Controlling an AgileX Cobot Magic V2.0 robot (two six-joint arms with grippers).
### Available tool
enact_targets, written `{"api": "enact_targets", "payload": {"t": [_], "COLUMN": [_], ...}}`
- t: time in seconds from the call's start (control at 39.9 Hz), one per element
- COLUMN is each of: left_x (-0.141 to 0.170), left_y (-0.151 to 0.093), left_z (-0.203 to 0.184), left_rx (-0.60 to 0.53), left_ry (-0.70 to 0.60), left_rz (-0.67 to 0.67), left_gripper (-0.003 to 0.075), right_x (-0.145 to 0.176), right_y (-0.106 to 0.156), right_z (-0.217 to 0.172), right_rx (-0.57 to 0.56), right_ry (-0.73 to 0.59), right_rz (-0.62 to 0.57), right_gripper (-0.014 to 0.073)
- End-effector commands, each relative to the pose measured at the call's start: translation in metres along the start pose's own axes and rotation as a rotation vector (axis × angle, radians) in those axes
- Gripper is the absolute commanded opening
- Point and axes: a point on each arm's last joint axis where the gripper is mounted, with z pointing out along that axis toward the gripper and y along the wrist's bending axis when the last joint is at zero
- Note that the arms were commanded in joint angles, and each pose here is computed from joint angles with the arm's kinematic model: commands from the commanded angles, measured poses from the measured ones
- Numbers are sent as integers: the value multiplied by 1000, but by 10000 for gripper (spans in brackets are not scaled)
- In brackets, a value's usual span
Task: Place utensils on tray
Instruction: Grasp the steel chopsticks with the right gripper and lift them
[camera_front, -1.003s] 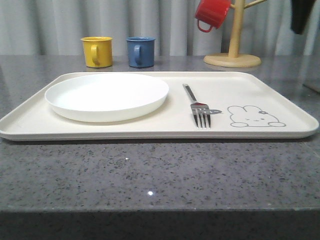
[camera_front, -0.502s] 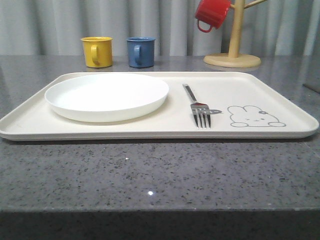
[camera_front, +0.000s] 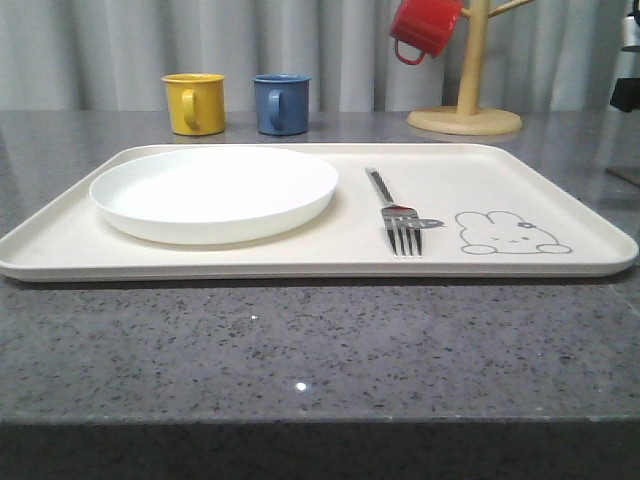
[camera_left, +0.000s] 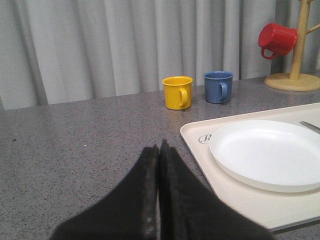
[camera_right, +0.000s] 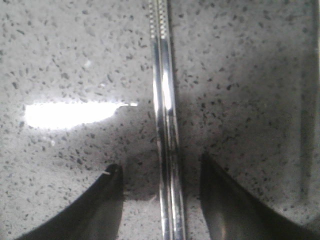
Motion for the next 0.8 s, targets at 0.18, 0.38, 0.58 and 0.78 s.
{"api": "enact_targets", "payload": {"t": [0.18, 0.38, 0.58, 0.78], "left_x": [-14, -14, -14, -14], "left_y": [2, 2, 2, 2], "left_z": [-1, -1, -1, -1], "left_rx": [-11, -11, -11, -11], "left_ry": [-92, -92, -92, -92], "left_rz": [-22, -22, -22, -22], "left_gripper": [-18, -18, -18, -18], "right_x": [-3, -2, -2, 5], "right_y": [1, 1, 3, 13], "right_z": [-13, -15, -37, -80], "right_rx": [0, 0, 1, -18], "right_ry": [-54, -57, -104, -194], "right_rz": [-15, -16, -7, 58], "right_gripper": [158, 17, 20, 20]}}
